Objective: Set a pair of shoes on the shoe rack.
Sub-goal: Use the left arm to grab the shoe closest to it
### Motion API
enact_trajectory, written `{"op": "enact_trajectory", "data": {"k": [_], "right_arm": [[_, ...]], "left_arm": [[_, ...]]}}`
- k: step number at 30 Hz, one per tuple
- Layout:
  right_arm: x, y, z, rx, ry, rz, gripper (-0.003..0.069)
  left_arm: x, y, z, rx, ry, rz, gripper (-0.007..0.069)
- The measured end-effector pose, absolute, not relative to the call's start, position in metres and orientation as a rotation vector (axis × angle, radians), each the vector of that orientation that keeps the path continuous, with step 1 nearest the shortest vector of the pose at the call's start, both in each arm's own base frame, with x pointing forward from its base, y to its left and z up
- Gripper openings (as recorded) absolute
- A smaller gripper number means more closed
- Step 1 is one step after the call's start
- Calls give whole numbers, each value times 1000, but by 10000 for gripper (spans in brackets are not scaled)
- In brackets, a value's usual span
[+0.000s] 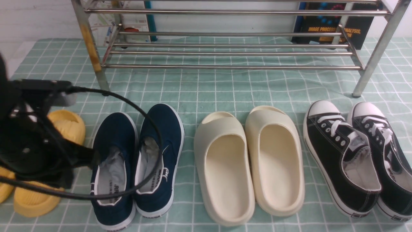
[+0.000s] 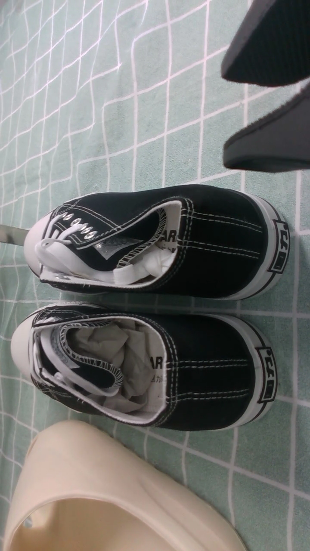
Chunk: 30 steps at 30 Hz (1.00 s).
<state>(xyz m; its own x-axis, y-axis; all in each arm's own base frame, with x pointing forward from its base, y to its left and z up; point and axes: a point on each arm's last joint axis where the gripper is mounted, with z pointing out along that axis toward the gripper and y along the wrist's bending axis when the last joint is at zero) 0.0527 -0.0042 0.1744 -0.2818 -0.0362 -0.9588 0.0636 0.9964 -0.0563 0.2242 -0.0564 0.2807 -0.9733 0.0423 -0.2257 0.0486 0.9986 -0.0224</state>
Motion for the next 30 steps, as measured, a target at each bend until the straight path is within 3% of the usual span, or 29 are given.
{"op": "enact_trajectory", "data": {"k": [2,4,7,13,18,21,22,24,30], "right_arm": [[53,-4,174,20,1854,-97,246],[53,-4,174,20,1854,-97,246],[53,-4,174,20,1854,-97,246],[53,-4,174,20,1854,-97,246],[53,-4,174,20,1854,-97,246],[53,-4,174,20,1854,-97,246],[53,-4,174,20,1854,-97,246],[53,-4,174,20,1854,-97,246],[53,-4,174,20,1854,-97,246]], "left_arm": [[231,-61,272,39,2930,-43,220],[246,-67,255,-67,2953,-43,355],[261,-71,232,-173,2982,-21,443],[280,-75,196,-276,3026,13,477],[285,-76,183,-281,3049,36,309],[282,-73,192,-265,3028,46,145],[282,-73,193,-263,3025,48,134],[276,-70,213,-241,2962,47,9],[261,-63,243,-226,2897,57,12]]}}
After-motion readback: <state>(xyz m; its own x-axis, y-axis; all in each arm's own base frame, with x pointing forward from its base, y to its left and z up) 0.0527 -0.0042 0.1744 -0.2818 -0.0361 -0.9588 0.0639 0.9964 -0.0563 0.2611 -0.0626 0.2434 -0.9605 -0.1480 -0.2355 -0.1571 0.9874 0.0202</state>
